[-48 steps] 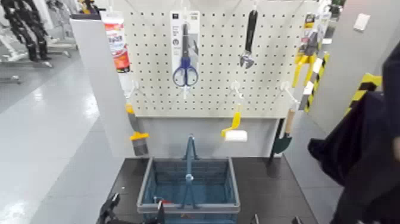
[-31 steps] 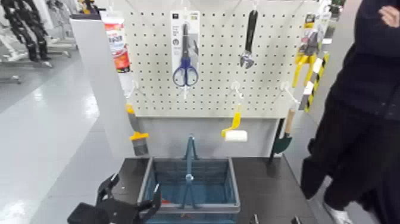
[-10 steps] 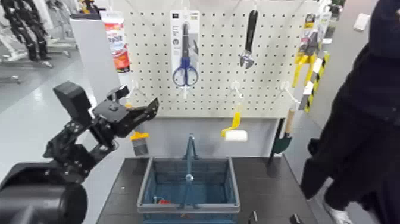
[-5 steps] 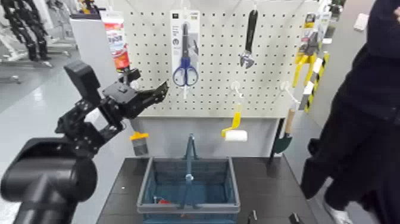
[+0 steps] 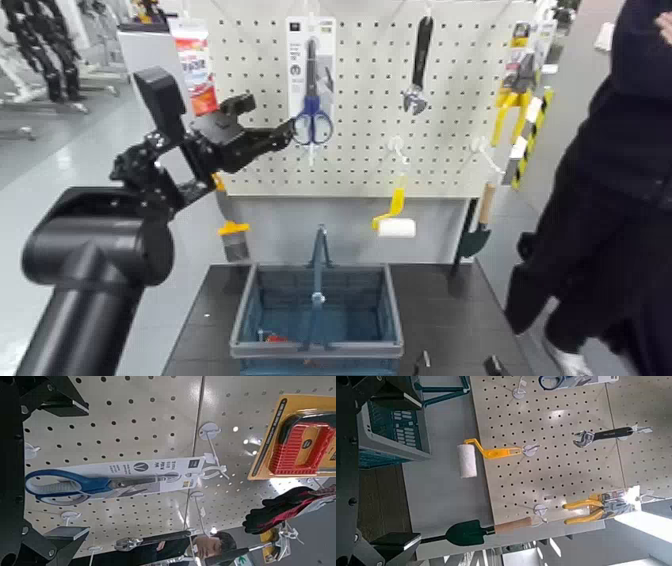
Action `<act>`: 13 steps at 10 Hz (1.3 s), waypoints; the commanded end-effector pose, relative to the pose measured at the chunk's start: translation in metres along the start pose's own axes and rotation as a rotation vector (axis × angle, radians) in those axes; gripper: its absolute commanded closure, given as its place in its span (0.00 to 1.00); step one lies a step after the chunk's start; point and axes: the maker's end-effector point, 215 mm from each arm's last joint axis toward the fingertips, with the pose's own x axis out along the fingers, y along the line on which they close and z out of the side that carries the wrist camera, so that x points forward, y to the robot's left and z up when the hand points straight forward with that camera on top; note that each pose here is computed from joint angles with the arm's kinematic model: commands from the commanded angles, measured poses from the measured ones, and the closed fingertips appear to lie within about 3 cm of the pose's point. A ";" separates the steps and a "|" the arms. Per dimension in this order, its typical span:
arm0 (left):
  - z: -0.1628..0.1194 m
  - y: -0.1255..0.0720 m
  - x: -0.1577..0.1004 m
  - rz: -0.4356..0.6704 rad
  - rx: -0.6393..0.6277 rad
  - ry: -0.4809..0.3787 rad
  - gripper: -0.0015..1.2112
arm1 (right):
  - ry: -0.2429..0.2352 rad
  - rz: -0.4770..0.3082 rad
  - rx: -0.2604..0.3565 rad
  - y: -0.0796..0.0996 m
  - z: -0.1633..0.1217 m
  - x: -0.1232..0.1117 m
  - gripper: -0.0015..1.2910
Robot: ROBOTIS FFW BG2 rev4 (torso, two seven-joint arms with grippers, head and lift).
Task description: Put the blue scissors into the crate.
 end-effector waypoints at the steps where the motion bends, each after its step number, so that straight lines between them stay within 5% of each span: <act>1: 0.004 -0.003 0.018 -0.045 -0.003 -0.006 0.21 | 0.000 0.002 0.002 0.001 0.000 0.001 0.11; 10: 0.012 -0.009 0.051 -0.137 0.014 -0.015 0.24 | -0.004 0.015 0.010 0.003 0.002 0.004 0.11; 13: 0.017 -0.008 0.051 -0.139 0.034 -0.018 0.64 | -0.001 0.017 0.010 0.004 0.001 0.004 0.11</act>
